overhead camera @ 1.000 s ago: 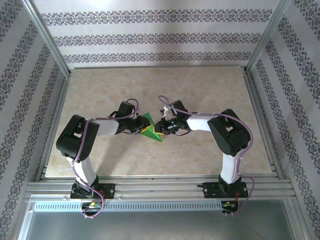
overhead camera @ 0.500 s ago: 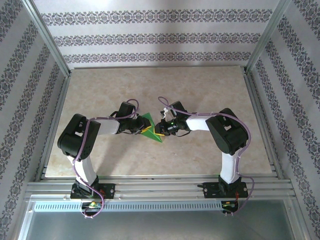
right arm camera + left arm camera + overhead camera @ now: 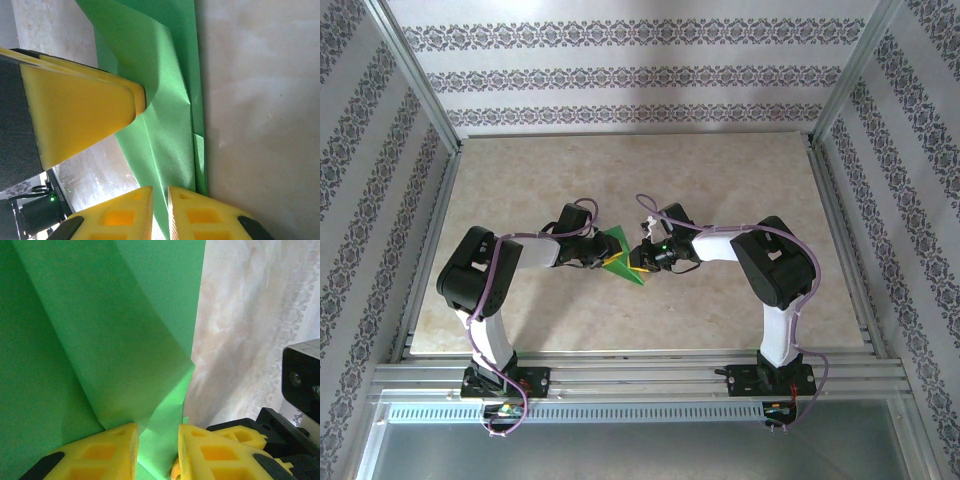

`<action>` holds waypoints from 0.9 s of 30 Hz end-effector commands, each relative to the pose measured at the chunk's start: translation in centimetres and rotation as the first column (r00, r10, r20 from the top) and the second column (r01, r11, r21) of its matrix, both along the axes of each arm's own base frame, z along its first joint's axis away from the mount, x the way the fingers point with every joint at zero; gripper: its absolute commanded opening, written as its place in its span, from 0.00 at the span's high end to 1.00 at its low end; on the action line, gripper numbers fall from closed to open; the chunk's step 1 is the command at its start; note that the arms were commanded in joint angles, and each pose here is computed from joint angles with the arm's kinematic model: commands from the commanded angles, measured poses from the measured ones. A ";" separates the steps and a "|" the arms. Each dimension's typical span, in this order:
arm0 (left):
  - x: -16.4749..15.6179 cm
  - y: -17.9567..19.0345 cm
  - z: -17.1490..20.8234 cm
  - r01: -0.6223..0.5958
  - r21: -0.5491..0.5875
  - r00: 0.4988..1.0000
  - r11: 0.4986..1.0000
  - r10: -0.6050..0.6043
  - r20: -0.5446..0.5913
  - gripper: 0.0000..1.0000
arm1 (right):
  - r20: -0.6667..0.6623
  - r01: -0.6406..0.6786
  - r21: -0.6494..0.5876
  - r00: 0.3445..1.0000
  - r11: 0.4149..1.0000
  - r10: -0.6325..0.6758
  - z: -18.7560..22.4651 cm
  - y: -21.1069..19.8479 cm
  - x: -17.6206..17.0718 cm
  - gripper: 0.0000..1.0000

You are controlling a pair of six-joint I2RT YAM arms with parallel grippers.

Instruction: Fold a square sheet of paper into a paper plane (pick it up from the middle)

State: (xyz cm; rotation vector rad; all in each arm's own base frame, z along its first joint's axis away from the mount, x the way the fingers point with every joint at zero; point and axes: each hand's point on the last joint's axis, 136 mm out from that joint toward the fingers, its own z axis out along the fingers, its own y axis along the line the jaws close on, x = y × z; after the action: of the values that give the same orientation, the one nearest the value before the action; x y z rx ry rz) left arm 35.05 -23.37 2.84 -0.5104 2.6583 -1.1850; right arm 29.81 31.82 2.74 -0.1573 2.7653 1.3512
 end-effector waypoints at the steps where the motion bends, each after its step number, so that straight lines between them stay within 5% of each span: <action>1: 0.3 0.5 -0.6 -0.009 0.033 1.000 0.999 0.009 -0.018 0.71 | 0.064 -0.015 0.022 0.998 1.000 0.014 1.8 0.0 0.3 0.82; 27: -0.3 0.9 -1.7 -0.014 0.060 0.998 0.998 0.017 -0.057 0.72 | 0.028 -0.064 -0.061 0.997 0.996 0.065 -1.1 0.7 -1.3 0.83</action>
State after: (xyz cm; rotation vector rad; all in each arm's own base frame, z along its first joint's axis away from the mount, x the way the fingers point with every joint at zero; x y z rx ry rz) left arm 35.05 -23.32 2.62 -0.5173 2.6728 -1.1724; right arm 28.56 32.66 2.50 -0.2559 2.7720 1.3088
